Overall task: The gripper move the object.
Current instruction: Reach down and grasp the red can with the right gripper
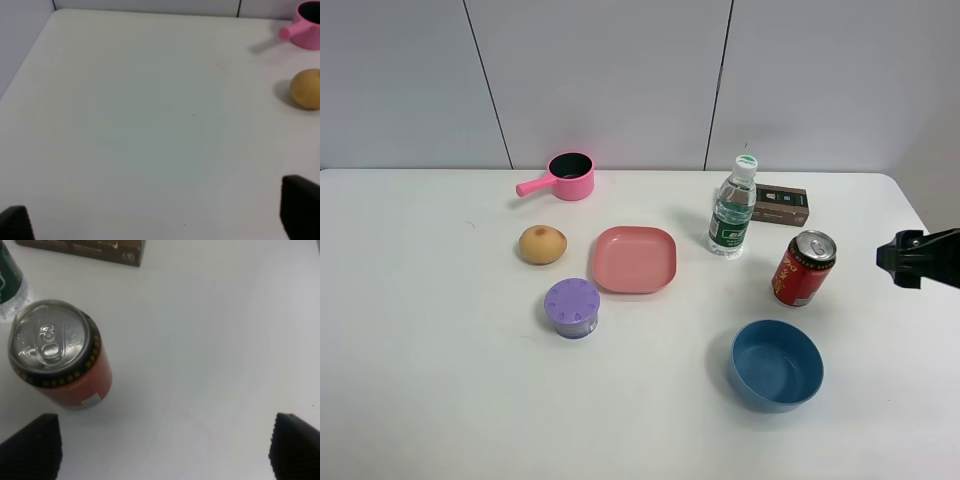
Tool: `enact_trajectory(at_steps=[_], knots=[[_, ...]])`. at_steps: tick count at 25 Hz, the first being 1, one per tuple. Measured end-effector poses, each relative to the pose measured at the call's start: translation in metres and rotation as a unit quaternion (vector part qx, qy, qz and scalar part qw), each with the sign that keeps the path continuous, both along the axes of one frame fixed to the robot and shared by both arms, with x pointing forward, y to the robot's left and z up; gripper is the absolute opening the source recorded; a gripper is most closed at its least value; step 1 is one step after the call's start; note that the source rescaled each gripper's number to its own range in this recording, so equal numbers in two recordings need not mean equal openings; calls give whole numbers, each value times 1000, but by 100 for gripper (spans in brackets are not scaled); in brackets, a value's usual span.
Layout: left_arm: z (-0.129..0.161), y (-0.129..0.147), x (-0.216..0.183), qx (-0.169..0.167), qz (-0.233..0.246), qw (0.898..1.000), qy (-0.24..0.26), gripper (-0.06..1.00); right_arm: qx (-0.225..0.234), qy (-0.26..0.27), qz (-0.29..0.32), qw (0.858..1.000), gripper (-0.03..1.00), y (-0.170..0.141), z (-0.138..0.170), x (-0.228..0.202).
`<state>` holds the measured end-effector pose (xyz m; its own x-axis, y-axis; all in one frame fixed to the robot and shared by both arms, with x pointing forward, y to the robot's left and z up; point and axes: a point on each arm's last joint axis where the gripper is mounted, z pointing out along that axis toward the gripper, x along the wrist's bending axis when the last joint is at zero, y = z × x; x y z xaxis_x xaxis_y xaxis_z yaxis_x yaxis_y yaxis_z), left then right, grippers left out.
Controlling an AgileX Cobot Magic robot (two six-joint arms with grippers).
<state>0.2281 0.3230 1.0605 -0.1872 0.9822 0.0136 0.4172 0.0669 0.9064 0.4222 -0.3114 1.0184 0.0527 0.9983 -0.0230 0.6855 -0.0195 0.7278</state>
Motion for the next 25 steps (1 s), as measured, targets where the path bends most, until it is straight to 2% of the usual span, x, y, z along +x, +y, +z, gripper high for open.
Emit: enact_trajectory(at_steps=[4, 8, 13, 21, 25], knots=[[0, 0, 0, 0, 0, 1000, 0, 100, 22, 42, -9, 999, 100, 1, -18, 12], [0, 0, 0, 0, 0, 1000, 0, 100, 32, 74, -11, 997, 100, 1, -20, 26], [0, 0, 0, 0, 0, 1000, 0, 100, 27, 83, 2, 996, 100, 0, 14, 43], [0, 0, 0, 0, 0, 1000, 0, 100, 81, 176, 11, 981, 100, 7, 53, 69], [0, 0, 0, 0, 0, 1000, 0, 100, 83, 203, 19, 976, 100, 9, 62, 85]])
